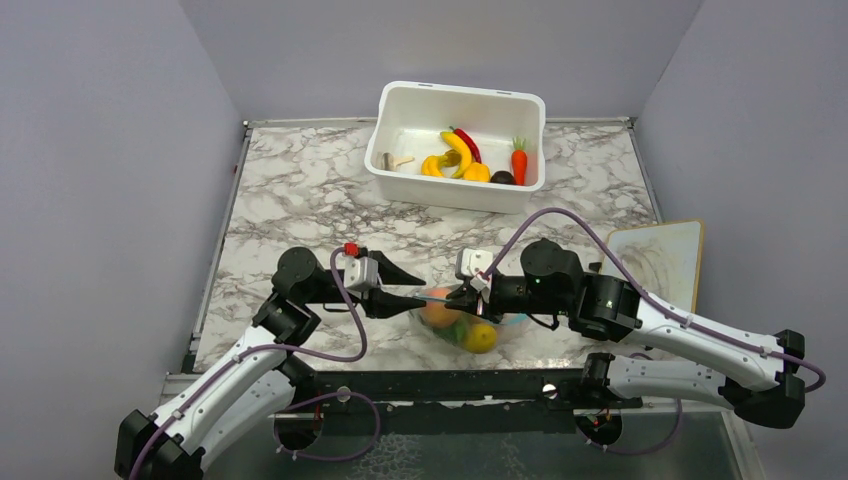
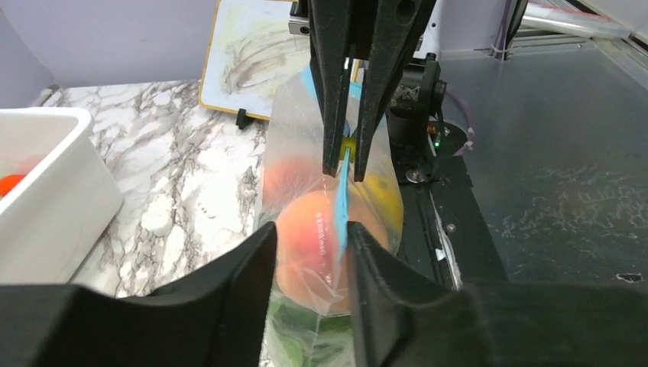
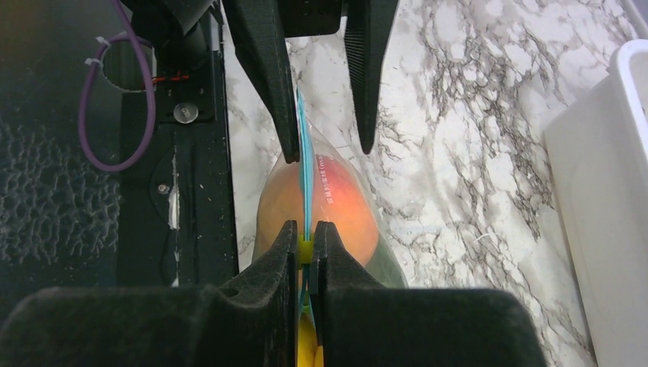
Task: Place the food in the zip-top bag and seal the zipper
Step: Zip the zipper food storage bag at the center of the board.
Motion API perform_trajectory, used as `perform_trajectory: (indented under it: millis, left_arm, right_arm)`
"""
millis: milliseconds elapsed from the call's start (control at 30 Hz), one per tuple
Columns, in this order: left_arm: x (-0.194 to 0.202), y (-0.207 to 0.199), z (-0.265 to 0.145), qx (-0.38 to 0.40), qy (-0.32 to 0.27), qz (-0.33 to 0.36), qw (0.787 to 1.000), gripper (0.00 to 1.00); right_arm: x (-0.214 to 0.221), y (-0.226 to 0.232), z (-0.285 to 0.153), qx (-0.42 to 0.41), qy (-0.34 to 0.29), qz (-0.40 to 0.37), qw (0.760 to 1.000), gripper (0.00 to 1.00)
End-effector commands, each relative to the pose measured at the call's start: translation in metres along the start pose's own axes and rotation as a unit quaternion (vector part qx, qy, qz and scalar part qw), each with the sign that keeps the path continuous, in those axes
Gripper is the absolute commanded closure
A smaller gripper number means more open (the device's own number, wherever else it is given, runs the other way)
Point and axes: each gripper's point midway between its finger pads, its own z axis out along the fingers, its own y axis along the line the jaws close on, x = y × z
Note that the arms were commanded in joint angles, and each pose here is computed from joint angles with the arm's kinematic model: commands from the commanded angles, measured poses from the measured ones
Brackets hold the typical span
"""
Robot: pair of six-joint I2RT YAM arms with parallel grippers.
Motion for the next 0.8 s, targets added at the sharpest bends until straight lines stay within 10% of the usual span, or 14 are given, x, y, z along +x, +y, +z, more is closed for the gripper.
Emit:
perform_trajectory:
  millis: [0, 333, 500, 767]
  left_arm:
    - [-0.010, -0.002, 0.002, 0.018, -0.007, -0.001, 1.000, 0.56]
    - [-0.015, -0.002, 0.005, 0.026, -0.007, -0.020, 0.999, 0.65]
    - [-0.014, -0.001, 0.005, 0.025, -0.007, -0.013, 1.000, 1.00]
    - [-0.035, 0.030, -0.004, -0.094, -0.036, 0.029, 0.994, 1.00]
  right_arm:
    - [-0.033, 0.005, -0.001, -0.023, -0.060, -0.008, 0.998, 0.99]
    - [-0.034, 0.004, 0.010, -0.027, -0.060, -0.011, 0.998, 0.99]
    - [-0.032, 0.003, 0.013, -0.024, -0.059, -0.011, 0.998, 0.99]
    - [-0.019, -0.007, 0.004, 0.013, -0.030, 0.003, 0.999, 0.99]
